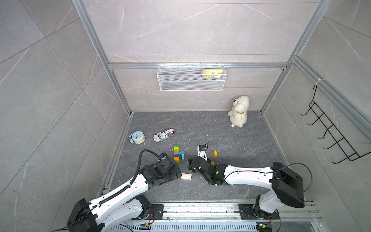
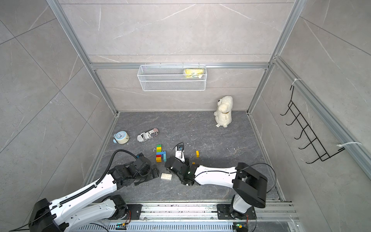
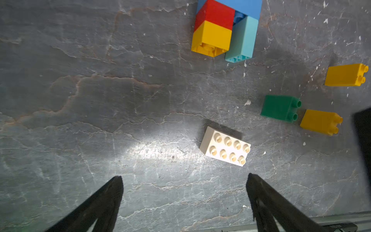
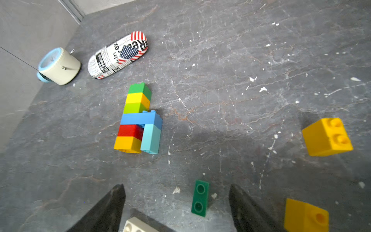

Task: Assemble the letter h with lego
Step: Pick up the lego brick from the center of the board.

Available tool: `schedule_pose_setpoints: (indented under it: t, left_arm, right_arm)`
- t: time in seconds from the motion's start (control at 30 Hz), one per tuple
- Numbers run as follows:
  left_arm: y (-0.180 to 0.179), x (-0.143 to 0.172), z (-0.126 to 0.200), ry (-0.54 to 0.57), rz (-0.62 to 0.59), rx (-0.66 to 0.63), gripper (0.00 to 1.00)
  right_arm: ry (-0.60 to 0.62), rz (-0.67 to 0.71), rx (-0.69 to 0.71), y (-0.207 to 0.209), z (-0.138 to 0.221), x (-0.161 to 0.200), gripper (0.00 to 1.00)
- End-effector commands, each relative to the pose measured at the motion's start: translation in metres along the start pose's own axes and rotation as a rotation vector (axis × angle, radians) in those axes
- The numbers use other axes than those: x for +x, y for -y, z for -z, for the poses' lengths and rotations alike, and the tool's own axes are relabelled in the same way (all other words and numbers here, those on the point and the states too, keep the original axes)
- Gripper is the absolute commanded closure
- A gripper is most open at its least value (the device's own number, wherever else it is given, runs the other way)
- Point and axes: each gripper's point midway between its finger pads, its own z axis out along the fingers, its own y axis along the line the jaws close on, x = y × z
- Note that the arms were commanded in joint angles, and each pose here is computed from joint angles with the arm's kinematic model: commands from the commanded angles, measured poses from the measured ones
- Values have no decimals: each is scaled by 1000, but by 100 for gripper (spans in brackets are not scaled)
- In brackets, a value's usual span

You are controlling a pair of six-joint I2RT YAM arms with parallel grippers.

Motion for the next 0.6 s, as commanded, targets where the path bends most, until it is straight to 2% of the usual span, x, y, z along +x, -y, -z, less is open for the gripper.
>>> schedule_pose_setpoints:
  t: [0.0,0.13,0.27,0.4,0.57]
  left_arm:
    - [25,7,-3,-91,-88,37,1]
    - [33,16,-15,-178,-189,-60,1]
    - [43,20,-28,-226,-236,-120,1]
    - [51,18,-39,-249,-275,-205,1]
    - [63,22,-51,-284,-346,-275,2]
  right_arm:
    - [-37,14,-45,19,21,-17,15]
    - [39,21,4,73,46,-46,15]
    - [118,-8,77,118,57,-49,15]
    - [163,-35,114,147,54,-35,16]
    - [194,-59,133,161,57,-39,16]
